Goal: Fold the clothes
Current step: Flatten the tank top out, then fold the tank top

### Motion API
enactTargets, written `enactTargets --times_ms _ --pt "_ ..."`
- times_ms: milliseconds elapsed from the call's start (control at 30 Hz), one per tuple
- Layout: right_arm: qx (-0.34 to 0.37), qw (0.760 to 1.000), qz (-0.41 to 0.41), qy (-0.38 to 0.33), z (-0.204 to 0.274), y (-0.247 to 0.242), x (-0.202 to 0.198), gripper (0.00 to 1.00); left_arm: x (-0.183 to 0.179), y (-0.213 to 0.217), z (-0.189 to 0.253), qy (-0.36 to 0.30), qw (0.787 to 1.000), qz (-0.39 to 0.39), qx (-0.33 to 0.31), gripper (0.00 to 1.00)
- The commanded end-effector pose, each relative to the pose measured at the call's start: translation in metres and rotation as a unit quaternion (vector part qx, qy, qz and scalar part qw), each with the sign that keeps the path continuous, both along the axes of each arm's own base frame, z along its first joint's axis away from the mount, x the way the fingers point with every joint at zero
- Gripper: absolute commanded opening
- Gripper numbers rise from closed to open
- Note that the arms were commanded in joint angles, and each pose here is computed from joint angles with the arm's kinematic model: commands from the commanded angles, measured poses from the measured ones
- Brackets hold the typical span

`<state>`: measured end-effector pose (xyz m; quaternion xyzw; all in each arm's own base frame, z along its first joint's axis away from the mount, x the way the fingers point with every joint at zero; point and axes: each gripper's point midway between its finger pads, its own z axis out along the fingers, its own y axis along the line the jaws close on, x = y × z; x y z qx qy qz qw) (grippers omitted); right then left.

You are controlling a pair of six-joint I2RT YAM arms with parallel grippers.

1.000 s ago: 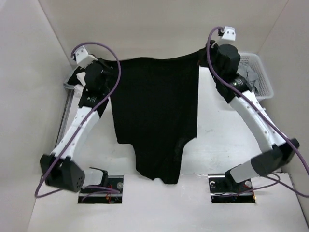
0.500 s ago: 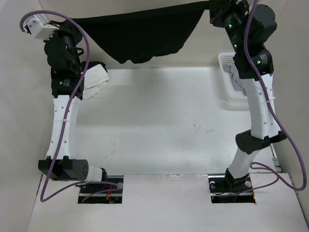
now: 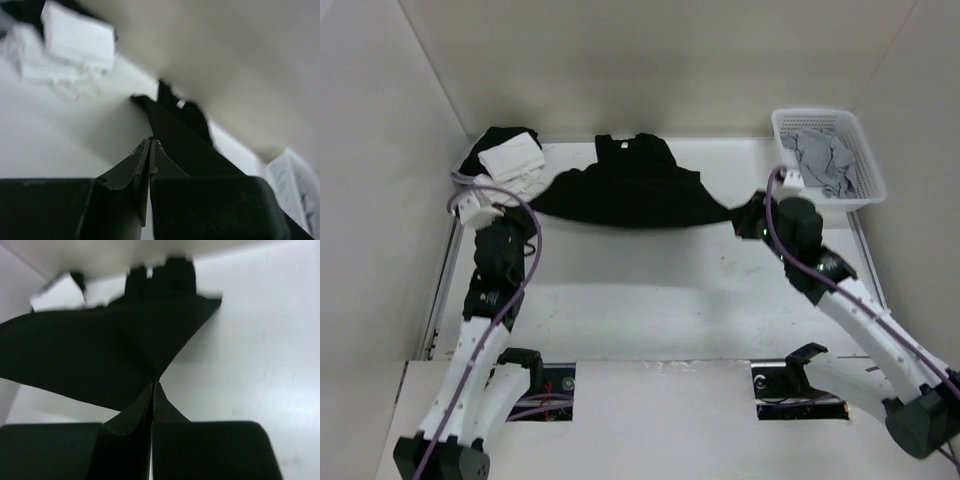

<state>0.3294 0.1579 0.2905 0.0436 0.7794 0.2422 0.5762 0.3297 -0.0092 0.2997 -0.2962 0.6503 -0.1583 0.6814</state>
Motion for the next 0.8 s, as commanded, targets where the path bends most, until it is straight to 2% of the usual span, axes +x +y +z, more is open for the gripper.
enactTargets --times_ms 0,133,233,367,500,600,767 --pt "0.078 0.997 0.024 -0.016 -0.017 0.014 -0.039 0.00 -0.042 0.003 -0.047 0.029 0.999 0.008 -0.023 0.01" --pt "0.091 0.989 0.070 0.098 -0.111 0.031 -0.103 0.00 -0.089 -0.003 -0.112 0.105 0.993 -0.008 -0.059 0.01" --pt "0.113 0.971 0.093 0.187 -0.169 0.041 -0.150 0.00 -0.115 -0.011 -0.137 0.147 0.985 -0.022 -0.090 0.01" --pt "0.142 0.955 0.132 0.226 -0.177 0.061 -0.190 0.00 -0.130 -0.028 -0.144 0.172 0.976 -0.050 -0.128 0.00" --pt "0.119 0.959 0.127 0.224 -0.164 0.064 -0.201 0.00 -0.137 -0.024 -0.119 0.148 0.977 -0.041 -0.145 0.00" --pt "0.111 0.966 0.133 0.193 -0.135 0.069 -0.192 0.00 -0.134 -0.011 -0.089 0.114 0.985 -0.018 -0.129 0.00" --pt "0.077 0.988 0.087 0.106 -0.078 0.062 -0.110 0.00 -0.083 -0.004 -0.044 0.054 0.995 0.013 -0.088 0.00"
